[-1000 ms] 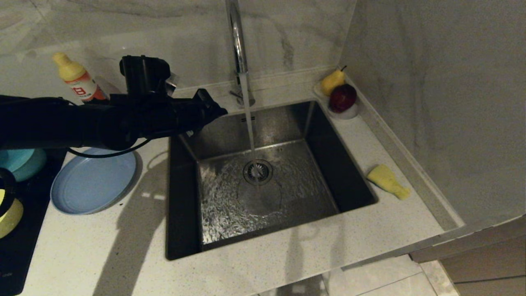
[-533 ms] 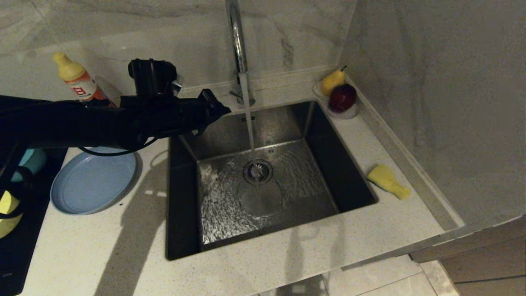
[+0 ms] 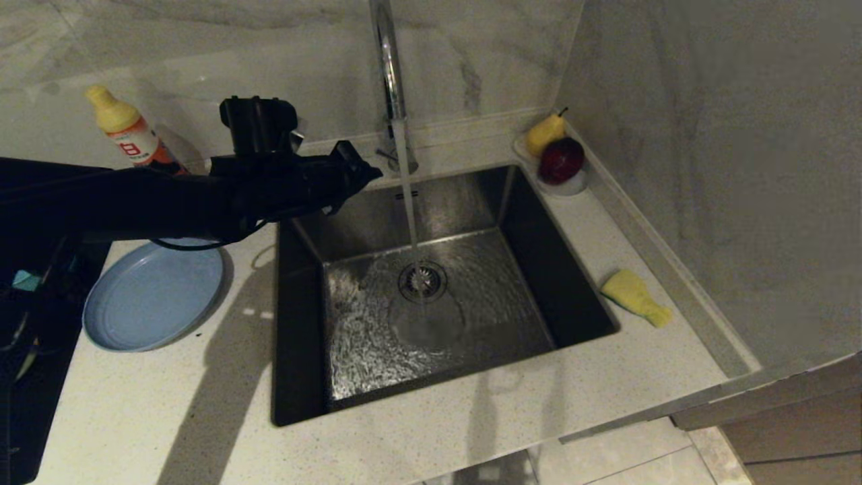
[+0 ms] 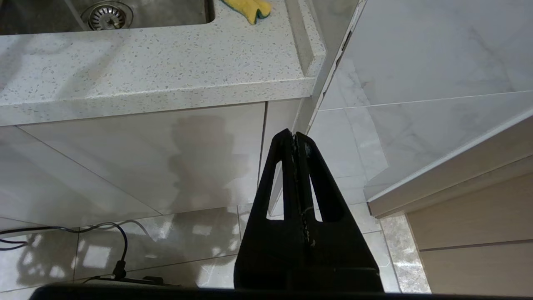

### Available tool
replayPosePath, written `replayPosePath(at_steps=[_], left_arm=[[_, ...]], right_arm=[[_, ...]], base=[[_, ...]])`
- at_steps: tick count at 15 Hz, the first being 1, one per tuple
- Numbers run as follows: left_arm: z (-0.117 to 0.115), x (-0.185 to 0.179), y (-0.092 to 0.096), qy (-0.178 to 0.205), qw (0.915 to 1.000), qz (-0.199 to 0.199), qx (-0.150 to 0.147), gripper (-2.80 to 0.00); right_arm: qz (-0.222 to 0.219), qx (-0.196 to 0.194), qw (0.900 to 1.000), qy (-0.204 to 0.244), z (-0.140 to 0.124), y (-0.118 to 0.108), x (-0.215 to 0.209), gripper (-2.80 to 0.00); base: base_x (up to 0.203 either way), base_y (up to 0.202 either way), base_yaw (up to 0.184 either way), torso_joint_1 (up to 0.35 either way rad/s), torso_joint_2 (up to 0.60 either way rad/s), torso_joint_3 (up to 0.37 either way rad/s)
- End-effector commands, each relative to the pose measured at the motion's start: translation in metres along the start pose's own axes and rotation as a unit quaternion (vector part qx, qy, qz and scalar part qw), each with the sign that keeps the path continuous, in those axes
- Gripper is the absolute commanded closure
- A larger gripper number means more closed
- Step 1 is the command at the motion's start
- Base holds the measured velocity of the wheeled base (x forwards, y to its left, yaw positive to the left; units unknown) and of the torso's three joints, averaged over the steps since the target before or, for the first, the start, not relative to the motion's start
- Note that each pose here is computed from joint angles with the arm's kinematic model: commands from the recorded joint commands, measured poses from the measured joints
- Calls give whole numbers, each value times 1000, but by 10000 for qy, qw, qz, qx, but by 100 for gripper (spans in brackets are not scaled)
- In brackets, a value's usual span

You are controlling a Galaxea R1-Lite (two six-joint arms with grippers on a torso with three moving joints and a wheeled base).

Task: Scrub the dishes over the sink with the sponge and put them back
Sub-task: Turn off the faucet

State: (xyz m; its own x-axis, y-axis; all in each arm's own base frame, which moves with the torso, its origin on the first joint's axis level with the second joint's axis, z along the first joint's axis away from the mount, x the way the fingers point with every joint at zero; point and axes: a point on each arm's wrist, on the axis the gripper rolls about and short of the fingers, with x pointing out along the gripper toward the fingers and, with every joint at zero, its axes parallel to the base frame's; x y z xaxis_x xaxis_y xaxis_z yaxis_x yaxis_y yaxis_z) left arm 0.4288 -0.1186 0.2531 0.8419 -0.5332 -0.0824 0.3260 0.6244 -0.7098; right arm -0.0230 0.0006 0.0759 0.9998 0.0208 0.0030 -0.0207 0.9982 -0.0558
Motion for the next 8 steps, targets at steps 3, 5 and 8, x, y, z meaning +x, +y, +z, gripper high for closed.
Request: replayPosePath(at_steps=[3,5,8], left_arm=[[5,9,0,-120,9999,-104,40,0],[8,12,-2,-183,9997,-162,68,0],[7,19,3,-181,9997,-150,71,0]], right_arm=[[2,-5,10000,7,0,0,0,0],[4,-5,10000,7,0,0,0,0],[4,-5,10000,7,0,0,0,0]], base=[[0,0,0,0,0,0],[0,0,0,0,0,0],[0,0,0,0,0,0]])
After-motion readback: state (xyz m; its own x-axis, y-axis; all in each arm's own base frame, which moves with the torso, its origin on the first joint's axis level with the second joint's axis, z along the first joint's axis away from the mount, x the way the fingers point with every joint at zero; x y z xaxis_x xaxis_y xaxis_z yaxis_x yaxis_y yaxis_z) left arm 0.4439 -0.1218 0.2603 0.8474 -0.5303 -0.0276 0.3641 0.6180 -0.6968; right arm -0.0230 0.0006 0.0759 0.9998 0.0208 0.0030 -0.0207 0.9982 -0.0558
